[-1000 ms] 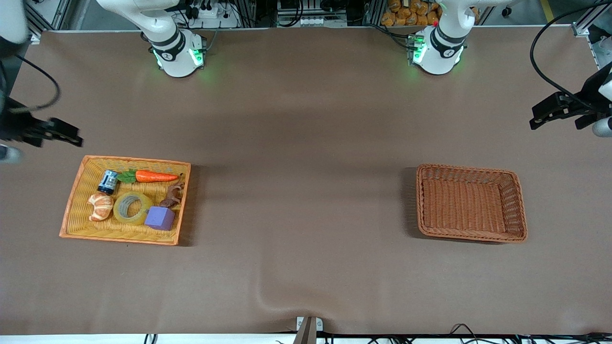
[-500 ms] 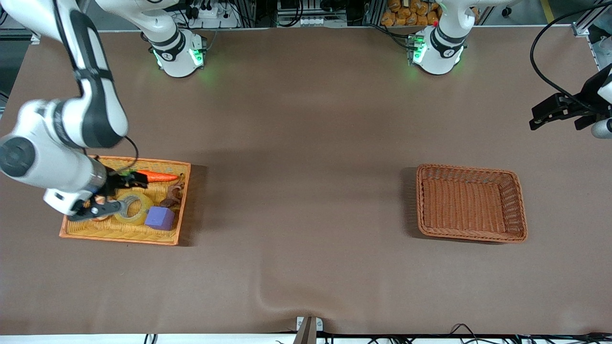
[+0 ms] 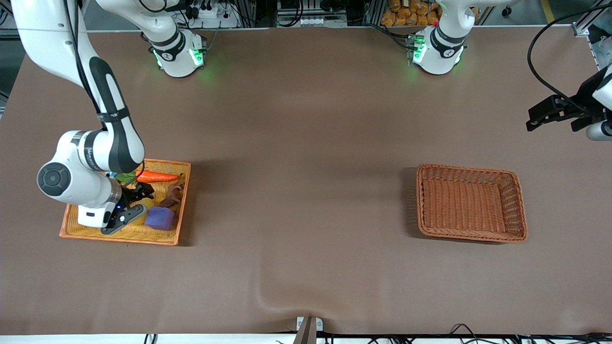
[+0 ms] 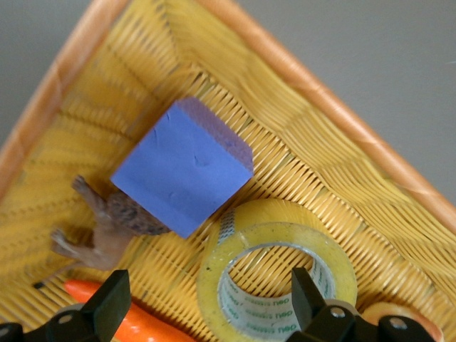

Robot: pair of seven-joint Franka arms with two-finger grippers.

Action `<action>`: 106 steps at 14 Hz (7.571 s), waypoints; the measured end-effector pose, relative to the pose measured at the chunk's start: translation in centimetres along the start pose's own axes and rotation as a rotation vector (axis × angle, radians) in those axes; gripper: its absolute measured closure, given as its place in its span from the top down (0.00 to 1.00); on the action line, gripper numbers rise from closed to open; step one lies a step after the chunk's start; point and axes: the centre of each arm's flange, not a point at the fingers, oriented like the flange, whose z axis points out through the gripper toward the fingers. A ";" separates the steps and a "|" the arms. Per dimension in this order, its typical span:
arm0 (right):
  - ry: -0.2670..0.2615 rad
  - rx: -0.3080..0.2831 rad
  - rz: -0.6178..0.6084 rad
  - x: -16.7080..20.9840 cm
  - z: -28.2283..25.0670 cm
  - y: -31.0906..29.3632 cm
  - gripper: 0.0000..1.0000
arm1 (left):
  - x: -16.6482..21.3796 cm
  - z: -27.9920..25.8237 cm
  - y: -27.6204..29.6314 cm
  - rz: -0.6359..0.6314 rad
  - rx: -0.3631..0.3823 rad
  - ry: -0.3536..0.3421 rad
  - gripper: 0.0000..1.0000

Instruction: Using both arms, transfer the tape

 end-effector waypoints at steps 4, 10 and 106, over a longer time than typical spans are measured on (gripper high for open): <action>-0.020 0.048 0.017 -1.2 3.0 1.0 0.96 | 0.2 0.4 0.6 0.011 0.000 -0.007 1.00; -0.017 0.124 0.073 -2.3 6.0 1.7 0.49 | 1.0 1.4 0.9 0.016 -0.001 -0.008 1.00; 0.074 0.022 0.686 -13.9 -35.6 -3.2 1.00 | 0.2 2.2 3.1 -0.096 0.025 0.092 1.00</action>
